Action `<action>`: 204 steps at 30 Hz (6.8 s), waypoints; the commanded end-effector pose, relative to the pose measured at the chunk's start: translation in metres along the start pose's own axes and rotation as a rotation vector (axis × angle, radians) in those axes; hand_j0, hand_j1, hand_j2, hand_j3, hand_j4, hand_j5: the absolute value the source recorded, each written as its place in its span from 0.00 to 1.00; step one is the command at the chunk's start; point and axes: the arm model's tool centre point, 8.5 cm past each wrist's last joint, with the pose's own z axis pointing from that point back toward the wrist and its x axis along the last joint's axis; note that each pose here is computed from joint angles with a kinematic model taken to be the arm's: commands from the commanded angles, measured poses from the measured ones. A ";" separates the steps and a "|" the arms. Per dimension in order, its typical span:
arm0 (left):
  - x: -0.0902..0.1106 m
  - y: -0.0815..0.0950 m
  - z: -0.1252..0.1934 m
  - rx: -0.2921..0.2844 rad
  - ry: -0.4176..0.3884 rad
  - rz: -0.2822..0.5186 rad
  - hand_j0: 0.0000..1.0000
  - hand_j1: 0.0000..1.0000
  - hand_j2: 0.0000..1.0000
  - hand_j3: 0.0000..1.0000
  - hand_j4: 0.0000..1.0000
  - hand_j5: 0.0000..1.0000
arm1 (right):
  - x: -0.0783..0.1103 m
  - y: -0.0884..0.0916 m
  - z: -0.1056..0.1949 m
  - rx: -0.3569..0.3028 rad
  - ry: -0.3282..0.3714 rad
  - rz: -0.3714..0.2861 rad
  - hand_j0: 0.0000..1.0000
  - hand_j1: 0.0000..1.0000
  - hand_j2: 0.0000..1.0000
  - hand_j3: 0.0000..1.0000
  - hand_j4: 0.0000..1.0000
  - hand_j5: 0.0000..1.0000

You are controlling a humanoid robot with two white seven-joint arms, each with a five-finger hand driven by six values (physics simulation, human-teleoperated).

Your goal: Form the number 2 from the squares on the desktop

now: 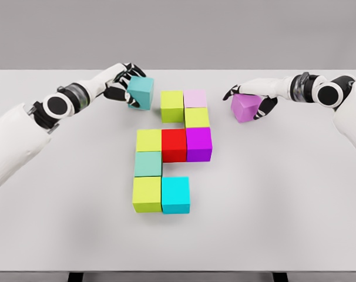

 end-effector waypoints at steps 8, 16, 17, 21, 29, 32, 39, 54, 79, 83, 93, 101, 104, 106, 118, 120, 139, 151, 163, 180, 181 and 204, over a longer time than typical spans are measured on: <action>0.005 -0.015 0.001 -0.020 -0.029 0.058 0.50 0.50 0.50 0.50 0.50 0.50 | 0.000 0.002 0.000 0.008 -0.008 0.009 0.73 0.73 0.73 0.73 0.73 0.73; -0.004 -0.017 0.006 -0.011 -0.019 0.080 0.52 0.52 0.52 0.52 0.52 0.52 | 0.002 -0.001 0.000 -0.001 -0.020 0.011 0.61 0.61 0.61 0.61 0.61 0.61; -0.004 -0.017 0.006 -0.013 -0.022 0.079 0.54 0.54 0.54 0.54 0.54 0.54 | 0.003 -0.001 0.000 -0.002 -0.021 0.012 0.60 0.60 0.60 0.60 0.60 0.60; -0.006 -0.019 0.006 -0.017 -0.023 0.066 0.72 0.72 0.72 0.72 0.72 0.72 | 0.006 -0.003 0.001 -0.009 -0.046 0.029 0.60 0.60 0.60 0.60 0.60 0.60; -0.006 -0.019 0.006 -0.018 -0.021 0.065 0.84 0.84 0.84 0.84 0.84 0.84 | 0.006 -0.008 0.005 -0.031 -0.055 0.033 0.59 0.59 0.59 0.59 0.59 0.59; -0.006 -0.020 0.006 -0.018 -0.023 0.065 0.85 0.85 0.85 0.85 0.85 0.85 | 0.006 -0.010 0.008 -0.043 -0.056 0.030 0.59 0.59 0.59 0.59 0.59 0.59; -0.005 -0.020 0.006 -0.018 -0.026 0.064 0.86 0.86 0.86 0.86 0.86 0.86 | 0.004 -0.022 0.027 -0.114 -0.065 0.040 0.59 0.59 0.59 0.59 0.59 0.59; -0.011 -0.009 0.019 -0.010 -0.059 0.040 1.00 1.00 1.00 1.00 1.00 1.00 | 0.032 -0.006 0.082 -0.129 -0.145 0.203 0.62 0.62 0.62 0.62 0.62 0.62; -0.061 0.001 0.074 -0.227 -0.133 -0.003 1.00 1.00 1.00 1.00 1.00 1.00 | 0.128 0.060 0.127 -0.027 -0.404 0.358 0.67 0.67 0.67 0.67 0.67 0.67; -0.058 -0.004 0.070 -0.234 -0.142 -0.001 1.00 1.00 1.00 1.00 1.00 1.00 | 0.134 0.069 0.120 -0.006 -0.432 0.346 0.68 0.68 0.68 0.68 0.68 0.68; -0.059 -0.012 0.061 -0.234 -0.135 0.020 1.00 1.00 1.00 1.00 1.00 1.00 | 0.147 0.075 0.109 0.007 -0.480 0.336 0.71 0.71 0.71 0.71 0.71 0.71; -0.057 -0.003 0.064 -0.217 -0.148 0.015 1.00 1.00 1.00 1.00 1.00 1.00 | 0.161 0.092 0.094 0.076 -0.537 0.341 0.71 0.71 0.71 0.71 0.71 0.71; -0.058 0.001 0.064 -0.207 -0.140 0.020 1.00 1.00 1.00 1.00 1.00 1.00 | 0.165 0.087 0.092 0.063 -0.546 0.350 1.00 1.00 1.00 1.00 1.00 1.00; -0.062 0.008 0.063 -0.188 -0.120 0.024 1.00 1.00 1.00 1.00 1.00 1.00 | 0.165 0.086 0.092 0.062 -0.547 0.351 1.00 1.00 1.00 1.00 1.00 1.00; -0.075 0.016 0.057 -0.223 0.004 -0.305 1.00 1.00 1.00 1.00 1.00 1.00 | 0.134 0.038 0.134 -0.099 -0.443 0.325 1.00 1.00 1.00 1.00 1.00 1.00; -0.073 0.014 0.055 -0.225 -0.001 -0.306 1.00 1.00 1.00 1.00 1.00 1.00 | 0.118 0.040 0.146 -0.111 -0.394 0.302 1.00 1.00 1.00 1.00 1.00 1.00; -0.060 0.011 0.046 -0.226 -0.031 -0.307 1.00 1.00 1.00 1.00 1.00 1.00 | 0.066 0.089 0.163 0.056 -0.192 0.305 1.00 1.00 1.00 1.00 1.00 1.00; -0.051 0.005 0.042 -0.241 -0.077 -0.341 1.00 1.00 1.00 1.00 1.00 1.00 | 0.075 0.109 0.157 0.131 -0.202 0.357 1.00 1.00 1.00 1.00 1.00 1.00; -0.046 0.005 0.041 -0.244 -0.107 -0.352 1.00 1.00 1.00 1.00 1.00 1.00 | 0.099 0.122 0.142 0.154 -0.287 0.368 1.00 1.00 1.00 1.00 1.00 1.00; -0.043 0.010 0.027 -0.225 -0.075 -0.346 1.00 1.00 1.00 1.00 1.00 1.00 | 0.115 0.121 0.125 0.124 -0.340 0.362 1.00 1.00 1.00 1.00 1.00 1.00; -0.043 0.010 0.027 -0.225 -0.076 -0.345 1.00 1.00 1.00 1.00 1.00 1.00 | 0.115 0.120 0.125 0.122 -0.341 0.363 1.00 1.00 1.00 1.00 1.00 1.00; -0.044 0.002 0.020 -0.235 -0.061 -0.358 1.00 1.00 1.00 1.00 1.00 1.00 | 0.127 0.112 0.113 0.102 -0.378 0.380 1.00 1.00 1.00 1.00 1.00 1.00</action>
